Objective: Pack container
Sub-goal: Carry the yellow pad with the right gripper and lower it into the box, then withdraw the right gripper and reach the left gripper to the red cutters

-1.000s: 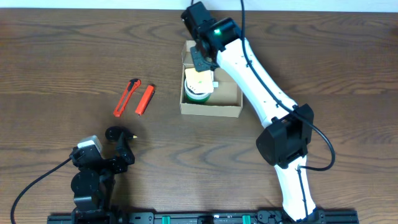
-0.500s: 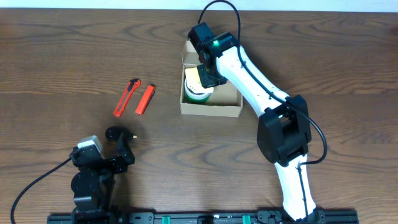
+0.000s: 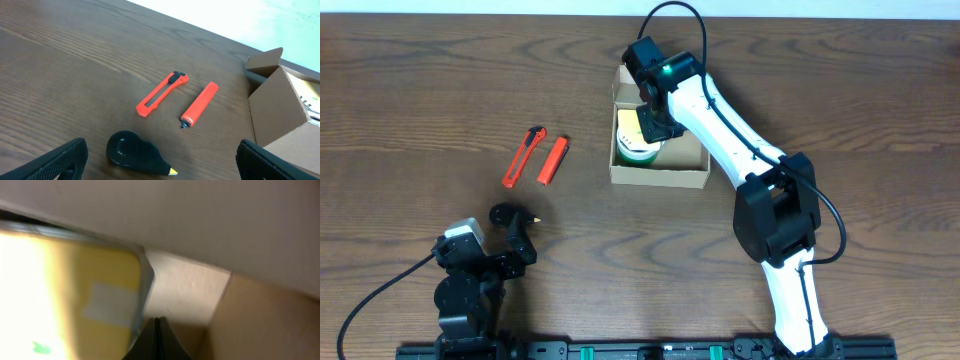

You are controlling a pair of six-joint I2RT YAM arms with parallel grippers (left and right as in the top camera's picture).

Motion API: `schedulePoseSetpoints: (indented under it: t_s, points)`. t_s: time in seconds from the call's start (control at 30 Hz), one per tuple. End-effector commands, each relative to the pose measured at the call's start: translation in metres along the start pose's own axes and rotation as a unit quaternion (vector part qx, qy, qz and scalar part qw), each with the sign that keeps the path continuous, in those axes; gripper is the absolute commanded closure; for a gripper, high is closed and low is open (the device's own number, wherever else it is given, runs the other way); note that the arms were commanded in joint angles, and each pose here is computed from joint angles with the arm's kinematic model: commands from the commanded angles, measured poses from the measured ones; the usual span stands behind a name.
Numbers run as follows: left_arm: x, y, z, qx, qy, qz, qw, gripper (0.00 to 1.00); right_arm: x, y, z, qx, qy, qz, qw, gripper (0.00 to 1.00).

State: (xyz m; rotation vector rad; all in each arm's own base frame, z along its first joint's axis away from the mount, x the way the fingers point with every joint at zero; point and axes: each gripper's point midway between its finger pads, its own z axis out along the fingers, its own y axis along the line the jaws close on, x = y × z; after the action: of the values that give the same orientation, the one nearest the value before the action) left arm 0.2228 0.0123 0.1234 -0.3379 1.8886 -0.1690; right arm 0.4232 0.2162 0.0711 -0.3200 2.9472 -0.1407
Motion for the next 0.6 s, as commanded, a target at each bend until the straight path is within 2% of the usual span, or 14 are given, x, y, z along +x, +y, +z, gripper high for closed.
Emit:
schedulePoseSetpoints:
  t_s: [0.0, 0.27, 0.37, 0.57]
  points:
    - [0.007, 0.006, 0.003, -0.011, 0.005, 0.007, 1.0, 0.05, -0.011, -0.013, -0.036, 0.003, -0.031, 0.0, 1.0, 0.99]
    - [0.007, 0.006, 0.003, -0.011, 0.005, 0.007, 1.0, 0.05, -0.001, -0.022, -0.141, -0.14, -0.096, -0.069, 0.983, 0.98]
    - [0.007, 0.006, 0.003, -0.011, 0.005, 0.007, 1.0, 0.04, 0.01, -0.036, -0.161, -0.163, -0.111, -0.076, 0.977, 0.98]
    - [0.007, 0.006, 0.003, -0.011, 0.005, 0.007, 1.0, 0.05, 0.047, -0.053, -0.17, -0.16, -0.124, -0.08, 0.976, 0.98]
